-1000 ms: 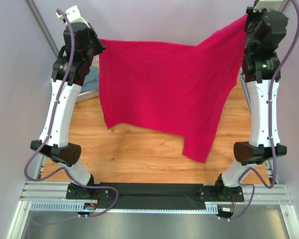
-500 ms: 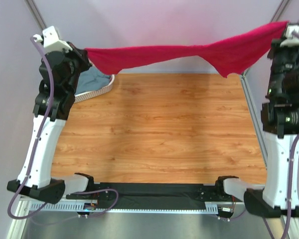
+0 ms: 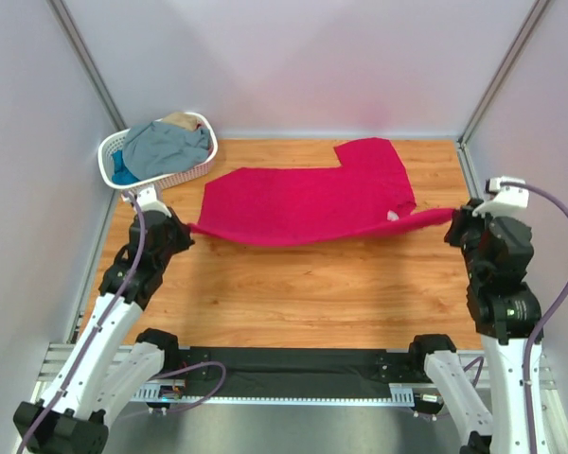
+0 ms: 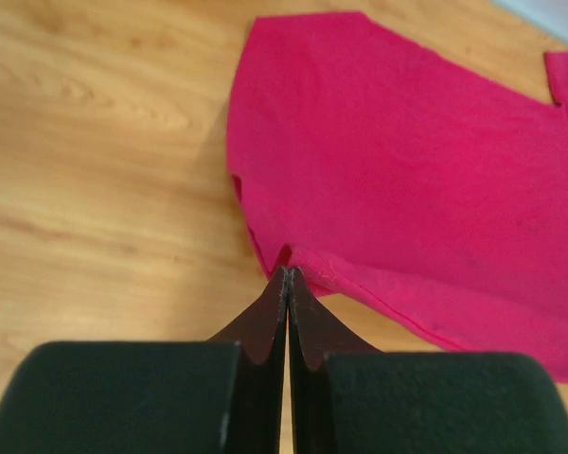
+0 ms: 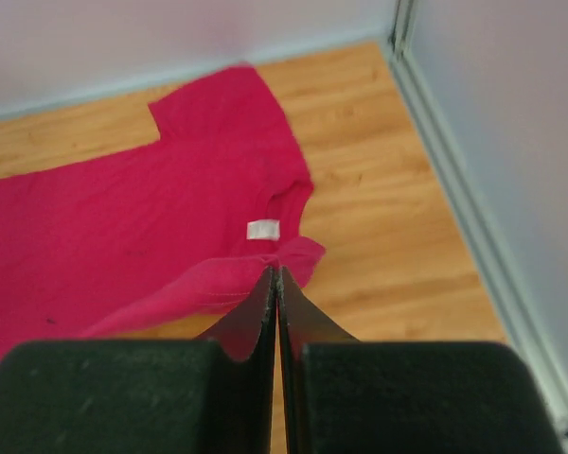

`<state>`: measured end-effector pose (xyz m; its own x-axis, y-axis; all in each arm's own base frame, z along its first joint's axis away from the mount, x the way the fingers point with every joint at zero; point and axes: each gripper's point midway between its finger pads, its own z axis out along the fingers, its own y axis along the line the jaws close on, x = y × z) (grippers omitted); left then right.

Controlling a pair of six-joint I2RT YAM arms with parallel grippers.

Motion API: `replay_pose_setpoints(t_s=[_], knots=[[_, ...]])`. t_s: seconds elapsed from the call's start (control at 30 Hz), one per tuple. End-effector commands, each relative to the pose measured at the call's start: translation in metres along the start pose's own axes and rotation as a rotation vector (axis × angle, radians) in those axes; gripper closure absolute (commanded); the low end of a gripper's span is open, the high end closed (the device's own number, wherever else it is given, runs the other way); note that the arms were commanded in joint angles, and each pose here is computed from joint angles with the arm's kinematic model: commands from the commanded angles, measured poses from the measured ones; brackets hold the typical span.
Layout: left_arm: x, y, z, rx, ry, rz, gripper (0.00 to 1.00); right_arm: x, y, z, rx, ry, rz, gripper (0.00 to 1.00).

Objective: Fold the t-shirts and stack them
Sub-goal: Flatten the tshirt out, then fold the tshirt

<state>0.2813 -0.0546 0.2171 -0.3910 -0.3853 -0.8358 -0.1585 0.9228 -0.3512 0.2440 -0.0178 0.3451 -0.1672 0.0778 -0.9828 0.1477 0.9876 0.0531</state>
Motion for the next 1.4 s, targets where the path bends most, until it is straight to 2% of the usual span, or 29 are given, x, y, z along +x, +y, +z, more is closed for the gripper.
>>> replay_pose_setpoints(t_s=[0.0,0.07,0.13,0.3,0.43,0.53,0.67,0.9,1.13,1.37], knots=[[0.018,0.000,-0.012,0.037,0.027,-0.120,1.00,0.062,-0.005,-0.017,0.094,0.163,0.277,1.00],[0.044,0.004,-0.011,0.043,0.096,-0.136,1.00,0.100,0.003,-0.020,0.068,0.274,0.300,1.00],[0.068,0.018,-0.011,-0.026,0.170,-0.161,1.00,0.122,0.001,-0.024,0.100,0.333,0.338,1.00],[0.112,0.060,-0.014,-0.240,0.303,-0.166,1.00,0.104,-0.003,-0.040,0.149,0.319,0.406,1.00],[0.133,0.069,-0.015,-0.284,0.349,-0.205,1.00,0.120,0.023,-0.030,0.044,0.390,0.459,1.00],[0.135,0.074,-0.012,-0.303,0.332,-0.208,1.00,0.135,0.022,-0.018,0.068,0.429,0.441,1.00],[0.122,0.081,-0.003,-0.348,0.270,-0.187,1.00,0.124,0.022,0.006,0.055,0.377,0.379,1.00],[0.117,0.084,0.014,-0.411,0.264,-0.170,1.00,0.110,0.020,0.056,0.061,0.309,0.245,1.00],[0.108,0.089,0.033,-0.506,0.248,-0.163,1.00,0.098,0.038,0.103,-0.038,0.249,0.152,1.00],[0.105,0.084,0.054,-0.541,0.274,-0.147,1.00,0.068,0.057,0.135,-0.155,0.086,0.075,1.00]])
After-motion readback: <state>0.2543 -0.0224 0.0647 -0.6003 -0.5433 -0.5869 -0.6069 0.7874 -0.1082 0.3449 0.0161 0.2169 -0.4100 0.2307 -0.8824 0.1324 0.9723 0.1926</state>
